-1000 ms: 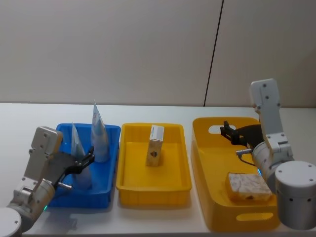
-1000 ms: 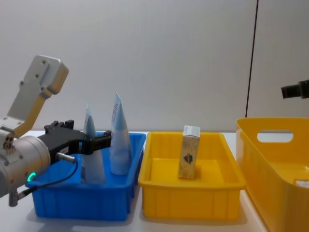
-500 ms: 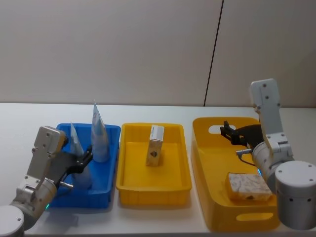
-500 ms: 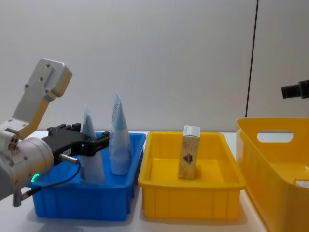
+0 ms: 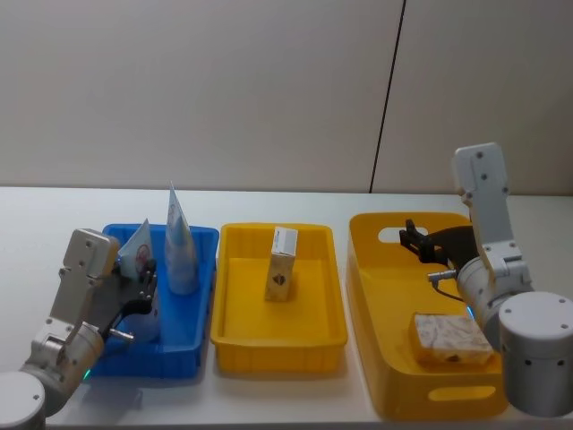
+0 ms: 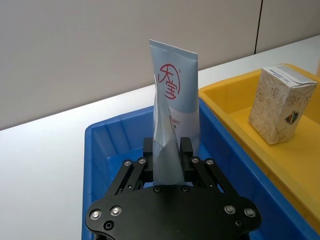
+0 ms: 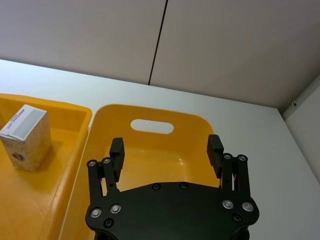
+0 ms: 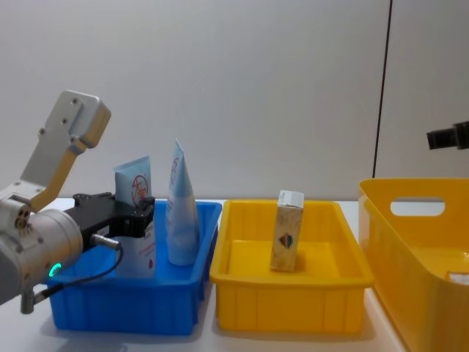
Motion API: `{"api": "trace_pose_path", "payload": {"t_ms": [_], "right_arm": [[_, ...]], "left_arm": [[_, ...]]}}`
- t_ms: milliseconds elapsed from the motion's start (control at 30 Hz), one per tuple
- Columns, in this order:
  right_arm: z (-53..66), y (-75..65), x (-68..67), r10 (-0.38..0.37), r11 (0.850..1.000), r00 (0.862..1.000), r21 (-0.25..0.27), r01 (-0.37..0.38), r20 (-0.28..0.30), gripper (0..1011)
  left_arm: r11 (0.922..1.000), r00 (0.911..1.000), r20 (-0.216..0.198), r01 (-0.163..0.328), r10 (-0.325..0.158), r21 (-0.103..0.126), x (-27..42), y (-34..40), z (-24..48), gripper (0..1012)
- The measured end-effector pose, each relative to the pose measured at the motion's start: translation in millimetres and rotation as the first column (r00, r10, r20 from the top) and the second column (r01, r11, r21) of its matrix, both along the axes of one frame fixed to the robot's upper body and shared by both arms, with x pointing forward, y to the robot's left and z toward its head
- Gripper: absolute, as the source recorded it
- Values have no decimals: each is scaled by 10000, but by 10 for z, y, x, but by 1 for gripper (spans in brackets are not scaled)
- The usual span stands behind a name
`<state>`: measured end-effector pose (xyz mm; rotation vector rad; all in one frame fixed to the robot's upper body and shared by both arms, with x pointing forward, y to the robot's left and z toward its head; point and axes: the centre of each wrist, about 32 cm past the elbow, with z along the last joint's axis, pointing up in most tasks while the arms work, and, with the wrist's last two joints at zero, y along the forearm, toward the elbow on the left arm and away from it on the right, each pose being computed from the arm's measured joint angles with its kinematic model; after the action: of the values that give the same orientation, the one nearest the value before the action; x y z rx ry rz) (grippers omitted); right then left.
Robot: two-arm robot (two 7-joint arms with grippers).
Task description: Bimanual collaborative sorting of washing and personal care products
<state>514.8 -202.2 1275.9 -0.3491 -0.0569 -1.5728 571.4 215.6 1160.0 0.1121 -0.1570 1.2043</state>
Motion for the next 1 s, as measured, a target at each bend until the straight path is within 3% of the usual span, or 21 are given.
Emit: {"api": "trace_pose_path", "payload": {"t_ms": [333,1000], "right_arm": [[0,0,0,0,10000,10000,0,0,0,1003],[0,0,0,-1,10000,10000,0,1,-1,1004]], "left_arm": [[10000,10000,-8,3,-3,5,5,0,-4,231],[10000,10000,-13,-1,1,1,9,0,-4,224]]}}
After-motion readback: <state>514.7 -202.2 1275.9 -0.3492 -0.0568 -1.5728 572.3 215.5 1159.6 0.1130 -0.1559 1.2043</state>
